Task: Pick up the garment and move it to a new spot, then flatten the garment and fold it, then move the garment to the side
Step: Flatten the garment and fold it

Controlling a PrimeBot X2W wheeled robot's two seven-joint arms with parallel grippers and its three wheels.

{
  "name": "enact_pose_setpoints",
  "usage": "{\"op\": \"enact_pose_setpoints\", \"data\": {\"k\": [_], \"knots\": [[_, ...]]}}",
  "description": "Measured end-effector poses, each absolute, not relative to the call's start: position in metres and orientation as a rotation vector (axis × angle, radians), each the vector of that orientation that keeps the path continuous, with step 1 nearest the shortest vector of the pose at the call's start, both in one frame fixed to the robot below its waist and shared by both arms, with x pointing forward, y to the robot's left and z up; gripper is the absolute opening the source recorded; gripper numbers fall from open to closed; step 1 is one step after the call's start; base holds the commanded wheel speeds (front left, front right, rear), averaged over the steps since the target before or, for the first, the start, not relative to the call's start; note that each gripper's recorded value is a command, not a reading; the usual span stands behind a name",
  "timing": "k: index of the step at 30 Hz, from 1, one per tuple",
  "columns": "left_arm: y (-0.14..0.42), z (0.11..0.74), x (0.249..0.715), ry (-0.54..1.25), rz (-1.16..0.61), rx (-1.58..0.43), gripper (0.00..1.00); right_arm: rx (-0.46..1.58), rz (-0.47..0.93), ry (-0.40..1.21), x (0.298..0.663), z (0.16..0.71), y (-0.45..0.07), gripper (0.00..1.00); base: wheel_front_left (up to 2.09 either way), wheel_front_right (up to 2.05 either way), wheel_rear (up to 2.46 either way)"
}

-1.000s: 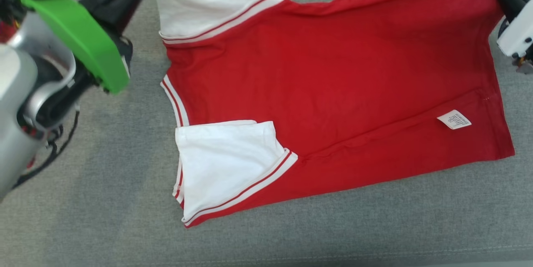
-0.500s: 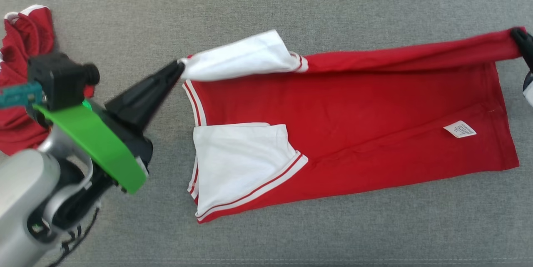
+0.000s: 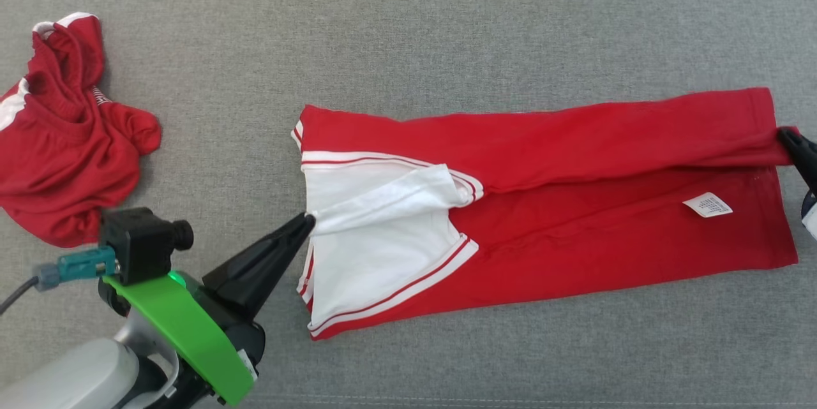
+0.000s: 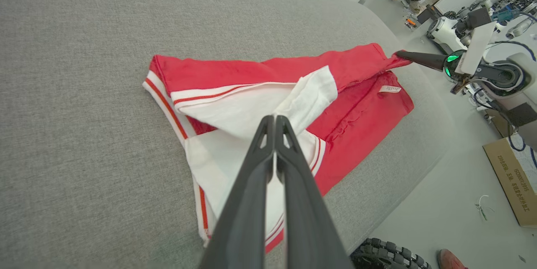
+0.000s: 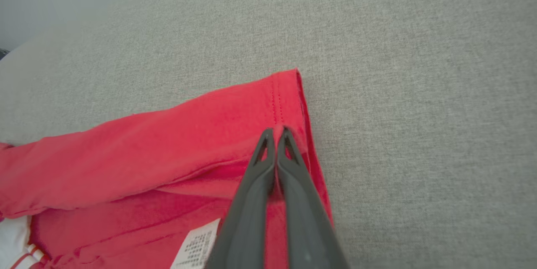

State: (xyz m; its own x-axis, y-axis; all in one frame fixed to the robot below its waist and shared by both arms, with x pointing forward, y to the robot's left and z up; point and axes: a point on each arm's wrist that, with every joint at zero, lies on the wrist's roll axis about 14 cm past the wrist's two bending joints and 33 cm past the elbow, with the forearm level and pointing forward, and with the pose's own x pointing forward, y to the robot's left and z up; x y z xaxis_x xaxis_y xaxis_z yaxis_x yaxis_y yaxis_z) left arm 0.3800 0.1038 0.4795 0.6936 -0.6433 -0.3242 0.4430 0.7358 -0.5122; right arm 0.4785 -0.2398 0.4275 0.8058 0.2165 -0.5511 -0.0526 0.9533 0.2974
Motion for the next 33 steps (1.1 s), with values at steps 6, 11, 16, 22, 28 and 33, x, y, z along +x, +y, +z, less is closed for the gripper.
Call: {"op": "enact_pose_setpoints", "data": {"k": [6,11,16,22,28,33], "knots": [[0.106,0.474,0.364,0.539,-0.602,-0.456,0.0,0.285,0.136,0.651,0.464,0.419,-0.243,0.0,0.0,0.0,0.0],[0.109,0.459,0.356,0.557,-0.581,-0.408,0.0,0.284,0.137,0.697,0.454,0.406,-0.24,0.0,0.0,0.0,0.0],[0.098,0.443,0.35,0.557,-0.575,-0.351,0.31,0.28,0.131,0.709,0.449,0.399,-0.238,1.0,0.0,0.0,0.0],[0.098,0.439,0.351,0.488,-0.485,-0.342,1.0,0.251,0.11,0.61,0.447,0.414,-0.244,1.0,0.0,0.0,0.0],[0.12,0.453,0.357,0.364,-0.312,-0.314,1.0,0.179,0.116,0.413,0.432,0.443,-0.243,1.0,0.0,0.0,0.0],[0.134,0.485,0.364,0.187,-0.205,-0.28,1.0,0.165,0.139,0.275,0.419,0.46,-0.23,1.0,0.0,0.0,0.0]]}}
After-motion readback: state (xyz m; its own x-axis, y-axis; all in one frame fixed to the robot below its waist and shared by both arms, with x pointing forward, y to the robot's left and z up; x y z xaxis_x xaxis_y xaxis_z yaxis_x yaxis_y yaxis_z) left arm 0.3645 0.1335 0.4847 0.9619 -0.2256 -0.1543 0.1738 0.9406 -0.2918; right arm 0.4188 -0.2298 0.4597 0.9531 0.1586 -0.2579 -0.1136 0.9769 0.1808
